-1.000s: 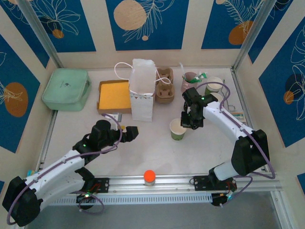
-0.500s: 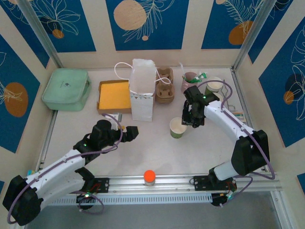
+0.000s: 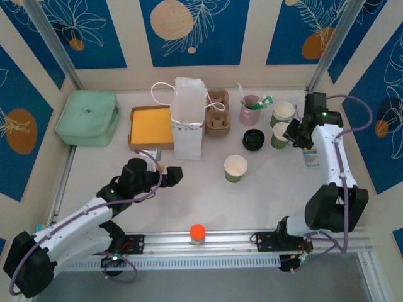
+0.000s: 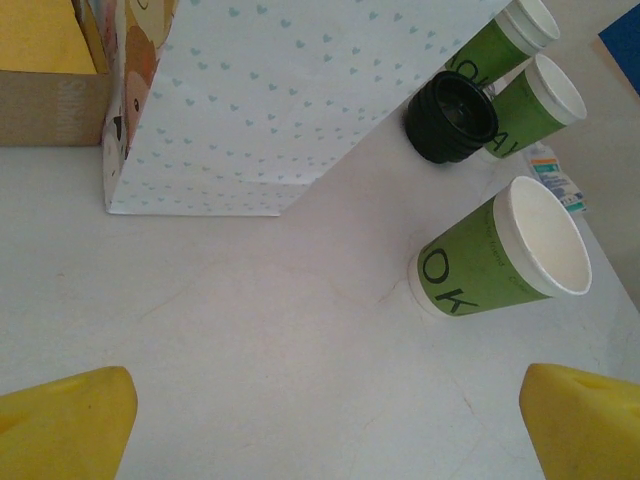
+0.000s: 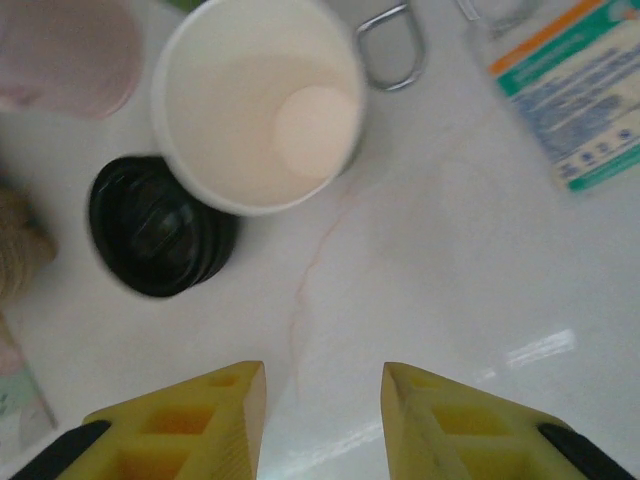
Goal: Pack the takeout coffee
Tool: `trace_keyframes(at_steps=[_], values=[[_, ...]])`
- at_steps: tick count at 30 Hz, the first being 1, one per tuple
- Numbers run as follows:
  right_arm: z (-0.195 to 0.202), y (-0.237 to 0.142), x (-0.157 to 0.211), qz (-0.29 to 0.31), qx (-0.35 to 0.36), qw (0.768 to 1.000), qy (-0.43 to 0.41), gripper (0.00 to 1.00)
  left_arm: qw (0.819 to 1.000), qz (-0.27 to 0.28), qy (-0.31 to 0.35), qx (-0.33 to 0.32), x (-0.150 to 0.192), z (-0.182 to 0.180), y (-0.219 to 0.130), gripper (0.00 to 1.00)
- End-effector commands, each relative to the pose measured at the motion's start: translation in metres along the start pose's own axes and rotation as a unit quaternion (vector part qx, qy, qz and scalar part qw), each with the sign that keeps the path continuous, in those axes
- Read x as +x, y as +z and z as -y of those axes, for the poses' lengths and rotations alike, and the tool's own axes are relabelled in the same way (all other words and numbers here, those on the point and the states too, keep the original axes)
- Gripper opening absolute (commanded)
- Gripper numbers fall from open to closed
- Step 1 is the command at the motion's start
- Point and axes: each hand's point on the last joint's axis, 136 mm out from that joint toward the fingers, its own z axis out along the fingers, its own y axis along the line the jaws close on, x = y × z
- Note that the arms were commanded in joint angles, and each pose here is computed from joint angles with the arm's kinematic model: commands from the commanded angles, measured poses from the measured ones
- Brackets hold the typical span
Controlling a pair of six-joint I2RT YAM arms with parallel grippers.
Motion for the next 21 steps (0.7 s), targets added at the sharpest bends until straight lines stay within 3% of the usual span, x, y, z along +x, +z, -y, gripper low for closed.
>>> trace_keyframes(at_steps=[1,16,21], values=[[0.006,0.011,-0.018,-0.006,-0.004,1.000,0.021,0.37,1.000,0.012,0.011,-0.004,-0.005,0.001,-0.004,0.98],[0.000,0.069,-0.044,-0.041,0.007,0.999,0.032,0.35,1.000,0.016,0.012,-0.012,-0.004,-0.003,-0.005,0.98],[0.001,0.078,-0.040,-0.049,0.014,0.998,0.030,0.29,1.000,0.014,0.012,-0.015,-0.003,-0.005,-0.005,0.98]])
